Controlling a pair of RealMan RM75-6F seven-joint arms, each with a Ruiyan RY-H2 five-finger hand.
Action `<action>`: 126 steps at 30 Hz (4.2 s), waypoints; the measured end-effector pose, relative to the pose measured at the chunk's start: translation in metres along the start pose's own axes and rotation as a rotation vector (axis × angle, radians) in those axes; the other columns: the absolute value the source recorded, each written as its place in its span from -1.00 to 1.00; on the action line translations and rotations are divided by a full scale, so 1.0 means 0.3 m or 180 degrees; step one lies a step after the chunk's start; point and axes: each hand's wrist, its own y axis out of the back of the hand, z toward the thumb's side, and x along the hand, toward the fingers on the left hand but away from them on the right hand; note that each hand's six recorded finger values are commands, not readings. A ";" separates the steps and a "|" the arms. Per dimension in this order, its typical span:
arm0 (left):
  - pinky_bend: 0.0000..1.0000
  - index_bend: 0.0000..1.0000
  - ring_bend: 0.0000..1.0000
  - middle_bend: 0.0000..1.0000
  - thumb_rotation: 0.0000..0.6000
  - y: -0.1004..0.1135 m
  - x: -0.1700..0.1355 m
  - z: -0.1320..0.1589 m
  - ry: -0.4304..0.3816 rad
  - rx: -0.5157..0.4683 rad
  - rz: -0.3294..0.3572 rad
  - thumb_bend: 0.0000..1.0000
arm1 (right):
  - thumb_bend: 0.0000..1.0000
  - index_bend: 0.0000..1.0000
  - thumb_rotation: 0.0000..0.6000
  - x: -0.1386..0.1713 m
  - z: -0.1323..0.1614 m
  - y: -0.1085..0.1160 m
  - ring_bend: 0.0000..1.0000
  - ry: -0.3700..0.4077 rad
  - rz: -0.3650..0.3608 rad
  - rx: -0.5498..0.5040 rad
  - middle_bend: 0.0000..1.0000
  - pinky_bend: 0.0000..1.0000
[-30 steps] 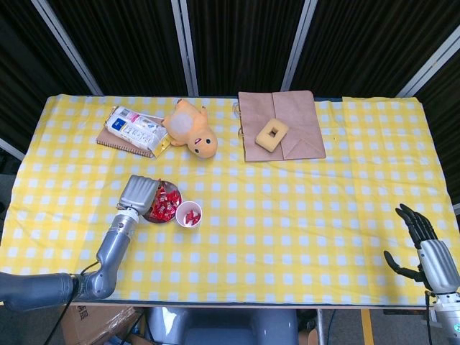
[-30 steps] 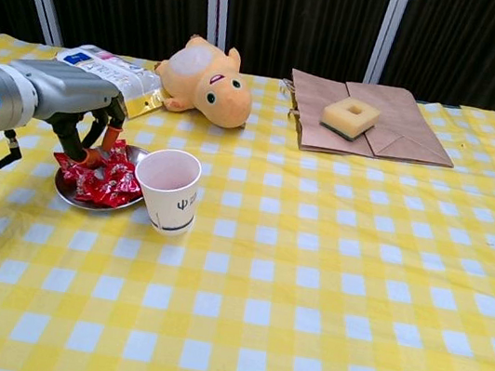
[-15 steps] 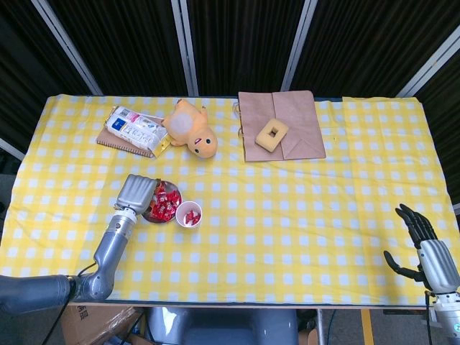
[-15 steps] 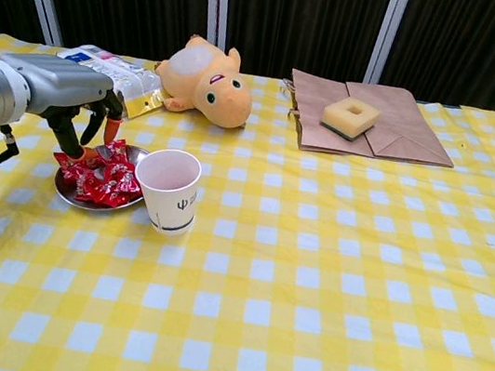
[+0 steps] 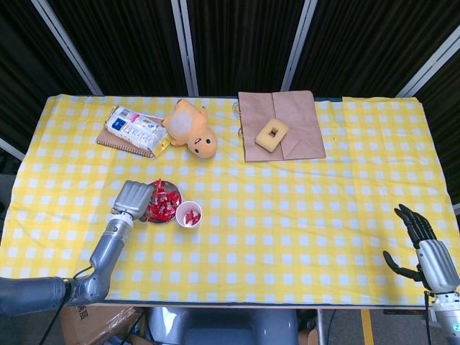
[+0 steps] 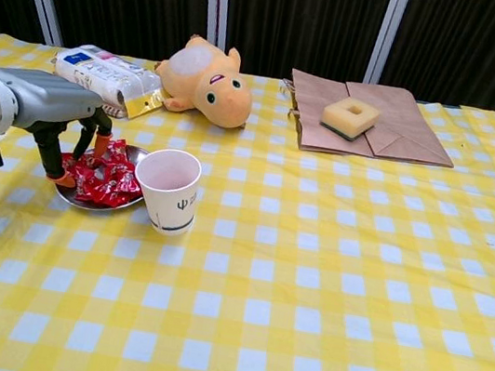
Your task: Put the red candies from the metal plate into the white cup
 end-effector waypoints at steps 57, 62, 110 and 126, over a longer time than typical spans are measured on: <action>0.85 -0.05 0.79 0.08 1.00 0.186 -0.105 0.247 -0.0671 -0.0367 0.0451 -0.18 | -0.15 -1.00 1.00 0.000 0.003 0.005 -1.00 0.0016 -0.0011 -0.0014 -1.00 -1.00; 0.85 -0.22 0.79 -0.22 1.00 0.175 -0.104 0.266 -0.0711 -0.0403 0.0423 -0.42 | -0.15 -1.00 1.00 0.000 0.002 0.005 -1.00 0.0011 -0.0011 -0.0015 -1.00 -1.00; 0.85 -0.45 0.79 -0.35 1.00 -0.023 0.063 0.104 -0.0109 -0.0018 -0.0089 -0.51 | -0.15 -1.00 1.00 -0.001 0.000 0.005 -1.00 -0.0001 0.0000 -0.0032 -1.00 -1.00; 0.87 -0.07 0.81 0.11 1.00 -0.049 0.057 0.089 -0.0078 0.0077 -0.0080 -0.16 | -0.15 -1.00 1.00 -0.002 0.001 0.003 -1.00 -0.0006 -0.0001 -0.0029 -1.00 -1.00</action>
